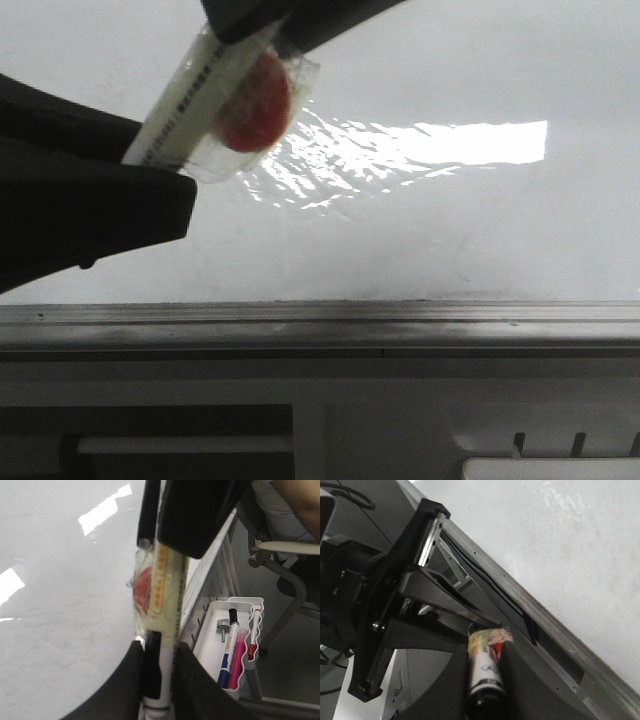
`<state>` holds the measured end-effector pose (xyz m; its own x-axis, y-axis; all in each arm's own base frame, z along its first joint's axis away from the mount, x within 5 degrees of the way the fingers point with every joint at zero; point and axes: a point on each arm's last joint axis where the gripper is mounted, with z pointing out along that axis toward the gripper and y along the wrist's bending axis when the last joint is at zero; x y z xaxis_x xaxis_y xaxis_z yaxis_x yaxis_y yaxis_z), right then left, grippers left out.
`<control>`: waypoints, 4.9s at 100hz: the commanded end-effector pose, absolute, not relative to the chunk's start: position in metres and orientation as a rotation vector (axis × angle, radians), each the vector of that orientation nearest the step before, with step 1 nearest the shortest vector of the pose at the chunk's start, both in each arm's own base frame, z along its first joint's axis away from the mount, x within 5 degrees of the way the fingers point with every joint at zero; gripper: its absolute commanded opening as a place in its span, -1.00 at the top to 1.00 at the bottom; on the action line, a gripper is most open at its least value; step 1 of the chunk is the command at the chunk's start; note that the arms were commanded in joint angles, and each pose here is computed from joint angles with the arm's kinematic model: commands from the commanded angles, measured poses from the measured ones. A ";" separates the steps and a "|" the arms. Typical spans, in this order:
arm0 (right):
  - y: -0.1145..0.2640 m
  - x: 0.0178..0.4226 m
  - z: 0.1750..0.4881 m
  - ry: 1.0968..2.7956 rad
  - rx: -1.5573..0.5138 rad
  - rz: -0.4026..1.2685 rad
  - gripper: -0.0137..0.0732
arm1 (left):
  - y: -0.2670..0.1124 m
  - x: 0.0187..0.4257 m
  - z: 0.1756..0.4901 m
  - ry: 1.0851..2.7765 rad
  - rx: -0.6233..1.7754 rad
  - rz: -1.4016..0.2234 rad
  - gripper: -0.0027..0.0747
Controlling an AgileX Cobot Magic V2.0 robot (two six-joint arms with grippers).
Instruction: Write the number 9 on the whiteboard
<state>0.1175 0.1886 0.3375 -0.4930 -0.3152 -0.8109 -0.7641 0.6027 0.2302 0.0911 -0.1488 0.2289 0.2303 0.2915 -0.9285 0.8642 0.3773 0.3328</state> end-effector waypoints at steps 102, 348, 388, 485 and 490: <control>0.158 0.216 0.390 2.033 -0.443 0.531 0.83 | -0.095 0.085 0.285 1.360 0.558 -0.660 0.41; 0.214 0.148 0.368 2.110 -0.741 0.785 0.85 | -0.154 0.094 0.248 1.446 0.817 -0.646 -0.08; 0.215 0.147 0.366 2.121 -0.746 0.786 0.85 | -0.166 0.102 0.235 1.477 0.825 -0.616 0.22; 0.213 0.147 0.364 2.135 -0.774 0.743 -0.26 | -0.149 0.134 0.209 1.945 0.062 -0.628 0.98; 0.213 0.147 0.364 2.141 -0.777 0.740 -0.26 | -0.151 0.133 0.207 1.975 0.051 -0.652 0.98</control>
<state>0.1472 0.2139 0.3468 -0.5970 -0.3424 -0.7255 -0.6974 0.6684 0.2585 0.1300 -0.1461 0.2001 -0.4859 -0.1730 -0.8567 0.3291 0.8719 -0.3627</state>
